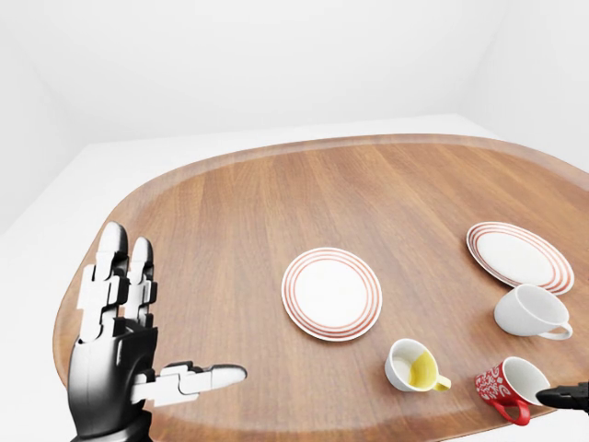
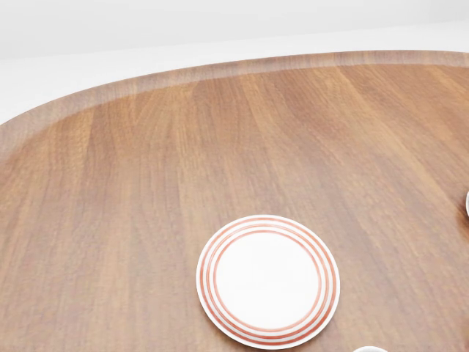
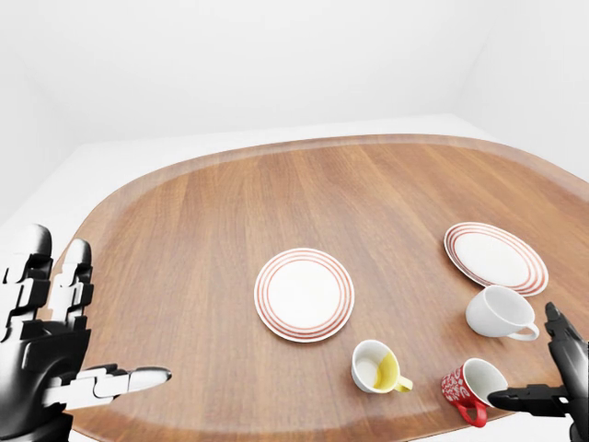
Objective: Put the red mug on the left plate.
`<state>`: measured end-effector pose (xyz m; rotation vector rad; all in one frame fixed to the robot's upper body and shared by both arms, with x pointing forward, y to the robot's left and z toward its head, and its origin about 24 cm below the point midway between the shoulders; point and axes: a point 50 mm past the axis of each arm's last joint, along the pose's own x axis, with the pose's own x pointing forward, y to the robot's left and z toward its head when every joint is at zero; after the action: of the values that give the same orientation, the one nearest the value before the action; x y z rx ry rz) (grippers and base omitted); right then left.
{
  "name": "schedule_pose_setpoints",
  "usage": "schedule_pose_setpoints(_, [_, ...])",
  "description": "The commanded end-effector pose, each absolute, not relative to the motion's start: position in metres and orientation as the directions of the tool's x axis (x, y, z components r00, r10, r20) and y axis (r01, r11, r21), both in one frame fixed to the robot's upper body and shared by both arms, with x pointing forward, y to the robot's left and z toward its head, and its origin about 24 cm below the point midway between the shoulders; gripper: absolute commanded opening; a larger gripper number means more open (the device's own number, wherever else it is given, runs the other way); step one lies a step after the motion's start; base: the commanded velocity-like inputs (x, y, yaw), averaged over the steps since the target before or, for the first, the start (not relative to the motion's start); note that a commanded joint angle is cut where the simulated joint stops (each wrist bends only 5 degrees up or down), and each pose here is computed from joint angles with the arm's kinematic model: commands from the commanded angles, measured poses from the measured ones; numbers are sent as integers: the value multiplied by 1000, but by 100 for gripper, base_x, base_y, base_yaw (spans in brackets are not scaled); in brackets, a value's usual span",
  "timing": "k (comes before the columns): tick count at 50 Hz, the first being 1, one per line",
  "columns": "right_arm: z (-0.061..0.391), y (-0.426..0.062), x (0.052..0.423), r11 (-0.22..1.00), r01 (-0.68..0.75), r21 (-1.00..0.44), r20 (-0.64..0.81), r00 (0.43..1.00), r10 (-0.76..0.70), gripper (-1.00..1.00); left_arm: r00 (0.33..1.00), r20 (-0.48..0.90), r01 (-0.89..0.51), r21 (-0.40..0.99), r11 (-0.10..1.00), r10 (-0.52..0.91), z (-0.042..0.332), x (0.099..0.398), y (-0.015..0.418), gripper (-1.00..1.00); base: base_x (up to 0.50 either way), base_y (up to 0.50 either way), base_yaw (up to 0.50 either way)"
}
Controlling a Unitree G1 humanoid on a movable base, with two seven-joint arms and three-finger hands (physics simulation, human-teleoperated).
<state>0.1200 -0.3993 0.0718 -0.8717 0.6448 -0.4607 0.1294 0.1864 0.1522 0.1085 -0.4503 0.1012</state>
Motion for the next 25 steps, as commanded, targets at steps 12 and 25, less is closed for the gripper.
schedule_pose_setpoints(12, [51, -401, 121, 620, 117, -776, -375, 705, -602, 100, 895, 441, -120, 82, 989, 72, 153, 129, 186, 100, 0, 0, 0])
schedule_pose_setpoints(25, [35, -402, 127, 649, 121, -751, -404, 693, -597, 100, 895, 441, -119, 83, 989, 71, 152, 130, 186, 100, 0, 0, 0])
